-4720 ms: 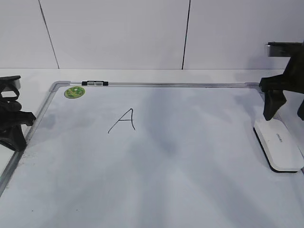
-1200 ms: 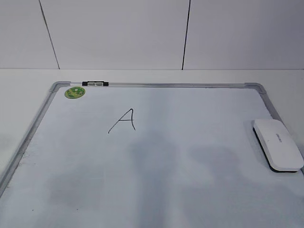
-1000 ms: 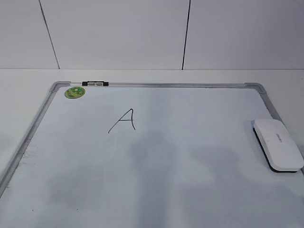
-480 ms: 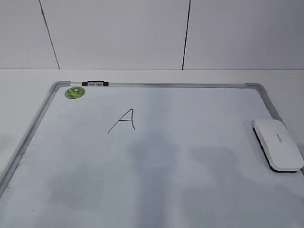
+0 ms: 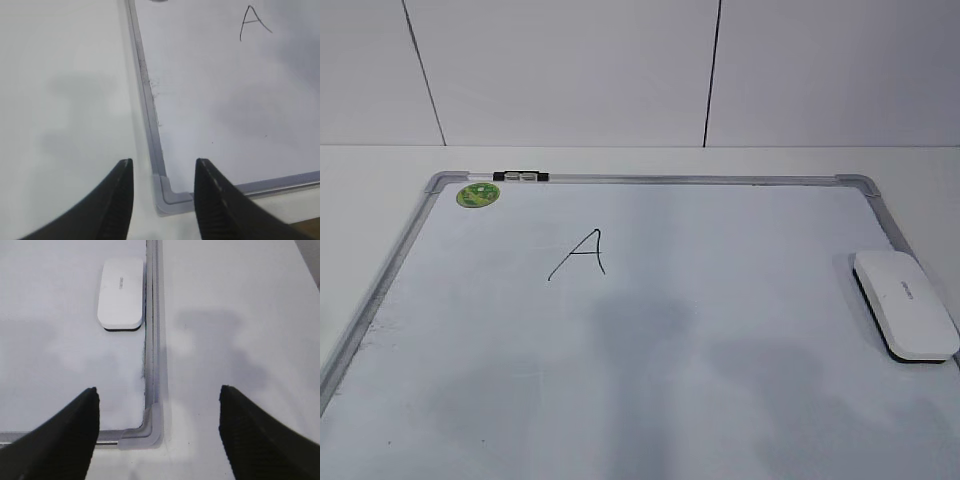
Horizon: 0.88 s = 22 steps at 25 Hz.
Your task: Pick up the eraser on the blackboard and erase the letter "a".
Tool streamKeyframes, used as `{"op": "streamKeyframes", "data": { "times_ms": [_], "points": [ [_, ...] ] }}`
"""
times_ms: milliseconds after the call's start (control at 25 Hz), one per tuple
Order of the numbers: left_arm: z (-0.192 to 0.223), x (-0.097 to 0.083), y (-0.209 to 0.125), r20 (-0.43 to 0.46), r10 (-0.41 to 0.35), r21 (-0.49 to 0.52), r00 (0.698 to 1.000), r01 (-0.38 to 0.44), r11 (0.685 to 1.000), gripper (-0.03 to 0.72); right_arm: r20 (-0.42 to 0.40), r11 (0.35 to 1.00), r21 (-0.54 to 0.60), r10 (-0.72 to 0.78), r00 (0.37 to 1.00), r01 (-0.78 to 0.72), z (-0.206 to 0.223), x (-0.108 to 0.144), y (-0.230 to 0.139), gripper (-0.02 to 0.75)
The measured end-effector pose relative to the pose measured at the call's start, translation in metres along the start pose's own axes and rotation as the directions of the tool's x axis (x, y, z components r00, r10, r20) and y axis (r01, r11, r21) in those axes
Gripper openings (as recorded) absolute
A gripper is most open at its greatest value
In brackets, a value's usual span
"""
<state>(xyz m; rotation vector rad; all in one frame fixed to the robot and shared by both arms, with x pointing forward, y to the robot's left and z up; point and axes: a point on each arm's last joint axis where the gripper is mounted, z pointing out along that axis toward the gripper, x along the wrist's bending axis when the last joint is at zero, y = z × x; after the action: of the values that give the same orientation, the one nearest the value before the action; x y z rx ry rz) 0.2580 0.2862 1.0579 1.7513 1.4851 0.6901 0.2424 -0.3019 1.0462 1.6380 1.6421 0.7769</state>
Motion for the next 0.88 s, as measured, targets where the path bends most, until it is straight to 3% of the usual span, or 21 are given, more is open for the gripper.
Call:
{"op": "streamKeyframes", "data": {
  "times_ms": [280,880],
  "points": [
    [-0.021,-0.004,-0.015,-0.009,0.025,-0.147,1.0,-0.026,0.989,0.307,0.009,0.996,-0.092,0.005,1.0,-0.005,-0.011,0.0,-0.009,0.593],
    [-0.022,-0.006,-0.017,0.012,0.02,-0.153,1.0,-0.018,0.988,0.307,0.009,0.996,-0.092,0.005,1.0,-0.005,-0.011,0.0,-0.009,0.593]
  ]
}}
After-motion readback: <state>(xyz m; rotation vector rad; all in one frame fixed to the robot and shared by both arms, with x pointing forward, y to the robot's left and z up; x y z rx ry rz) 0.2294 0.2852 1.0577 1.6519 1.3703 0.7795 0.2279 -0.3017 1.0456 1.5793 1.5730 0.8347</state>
